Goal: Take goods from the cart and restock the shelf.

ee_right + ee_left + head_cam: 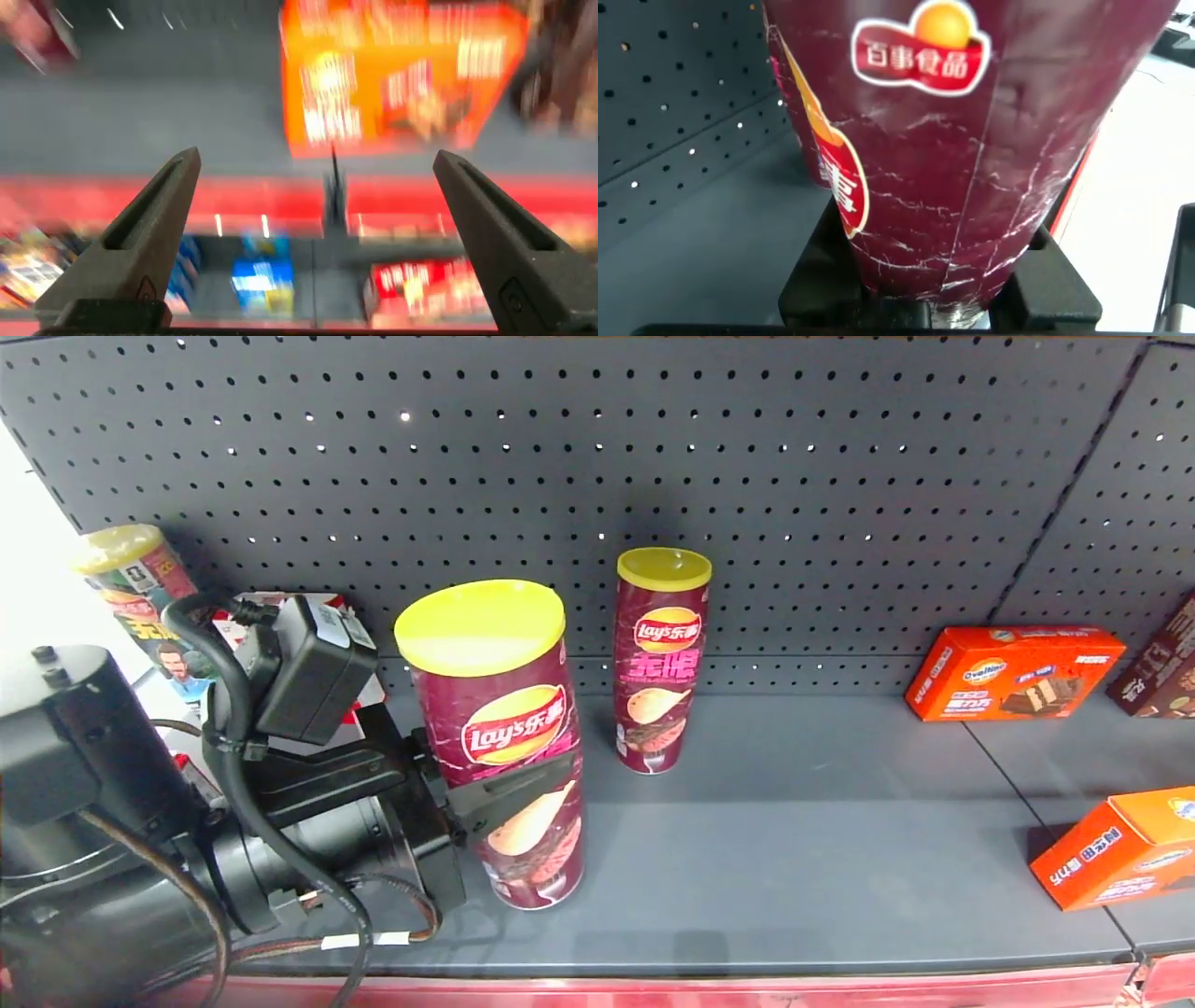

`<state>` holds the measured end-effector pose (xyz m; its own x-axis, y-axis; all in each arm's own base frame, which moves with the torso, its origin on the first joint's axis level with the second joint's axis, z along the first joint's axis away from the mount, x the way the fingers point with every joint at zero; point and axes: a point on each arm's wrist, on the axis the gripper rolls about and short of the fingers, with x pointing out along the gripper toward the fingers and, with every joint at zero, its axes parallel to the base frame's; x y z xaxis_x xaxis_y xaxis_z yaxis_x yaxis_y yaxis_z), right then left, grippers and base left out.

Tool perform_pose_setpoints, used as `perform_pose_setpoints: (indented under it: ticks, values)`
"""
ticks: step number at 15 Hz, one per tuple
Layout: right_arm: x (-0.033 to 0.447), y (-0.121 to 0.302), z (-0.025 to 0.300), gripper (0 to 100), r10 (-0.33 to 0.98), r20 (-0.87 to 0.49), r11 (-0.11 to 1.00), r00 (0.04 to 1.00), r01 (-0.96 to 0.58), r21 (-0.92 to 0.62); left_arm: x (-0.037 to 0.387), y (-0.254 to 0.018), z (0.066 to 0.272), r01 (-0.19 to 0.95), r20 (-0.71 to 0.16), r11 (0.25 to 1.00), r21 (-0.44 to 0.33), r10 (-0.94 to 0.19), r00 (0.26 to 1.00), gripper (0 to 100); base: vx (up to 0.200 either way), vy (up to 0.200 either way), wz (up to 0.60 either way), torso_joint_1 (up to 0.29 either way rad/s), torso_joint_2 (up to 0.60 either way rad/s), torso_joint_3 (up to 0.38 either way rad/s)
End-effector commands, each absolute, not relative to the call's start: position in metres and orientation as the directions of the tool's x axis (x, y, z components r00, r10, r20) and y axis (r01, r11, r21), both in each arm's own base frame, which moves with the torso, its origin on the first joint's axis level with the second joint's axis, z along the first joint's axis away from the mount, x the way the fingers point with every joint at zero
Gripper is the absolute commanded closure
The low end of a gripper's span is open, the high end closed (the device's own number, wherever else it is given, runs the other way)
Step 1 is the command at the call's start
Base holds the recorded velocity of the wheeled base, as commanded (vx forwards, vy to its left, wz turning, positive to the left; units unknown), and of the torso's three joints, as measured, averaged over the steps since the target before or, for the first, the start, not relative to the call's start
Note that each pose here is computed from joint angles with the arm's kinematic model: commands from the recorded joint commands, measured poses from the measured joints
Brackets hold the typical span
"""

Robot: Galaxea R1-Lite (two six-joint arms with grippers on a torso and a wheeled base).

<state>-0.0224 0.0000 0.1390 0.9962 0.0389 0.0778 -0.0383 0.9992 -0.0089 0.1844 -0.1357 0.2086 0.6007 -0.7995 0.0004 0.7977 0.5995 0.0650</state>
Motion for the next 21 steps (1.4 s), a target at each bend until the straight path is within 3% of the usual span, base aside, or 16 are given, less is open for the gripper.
perform_pose_setpoints:
  ticks: [1, 3, 6, 10, 14, 21]
  values:
    - [0.028, 0.004, 0.212, 0, 0.172, 0.006, 0.982, 0.985, -0.172, -0.073, 0.193, -0.141, 0.211, 0.799, 0.007, 0.597, 0.068, -0.801, 0.598, 100, 0.0, 0.0, 0.0, 0.0, 0.0, 0.0]
    - [0.051, 0.007, 0.226, 0, 0.191, 0.009, 0.979, 0.982, -0.189, -0.073, 0.199, -0.145, 0.213, 0.805, 0.012, 0.589, 0.07, -0.808, 0.589, 100, 0.0, 0.0, 0.0, 0.0, 0.0, 0.0]
    - [0.102, 0.031, 0.246, 0, 0.382, -0.053, 0.922, 0.923, -0.384, -0.038, 0.206, -0.144, 0.215, 0.807, 0.016, 0.586, 0.069, -0.809, 0.587, 100, 0.0, 0.0, 0.0, 0.0, 0.0, 0.0]
    - [0.138, 0.062, 0.261, 0, 0.504, -0.07, 0.861, 0.861, -0.507, -0.032, 0.208, -0.139, 0.215, 0.8, 0.019, 0.595, 0.07, -0.803, 0.596, 100, 0.0, 0.0, 0.0, 0.0, 0.0, 0.0]
    - [0.185, 0.085, 0.256, 0, 0.516, -0.145, 0.845, 0.844, -0.53, -0.076, 0.211, -0.129, 0.216, 0.792, 0.021, 0.606, 0.072, -0.795, 0.607, 100, 0.0, 0.0, 0.0, 0.0, 0.0, 0.0]
    - [0.252, 0.118, 0.244, 0, 0.704, -0.093, 0.697, 0.704, -0.71, -0.102, 0.209, -0.123, 0.217, 0.787, 0.024, 0.613, 0.07, -0.79, 0.613, 100, 0.0, 0.0, 0.0, 0.0, 0.0, 0.0]
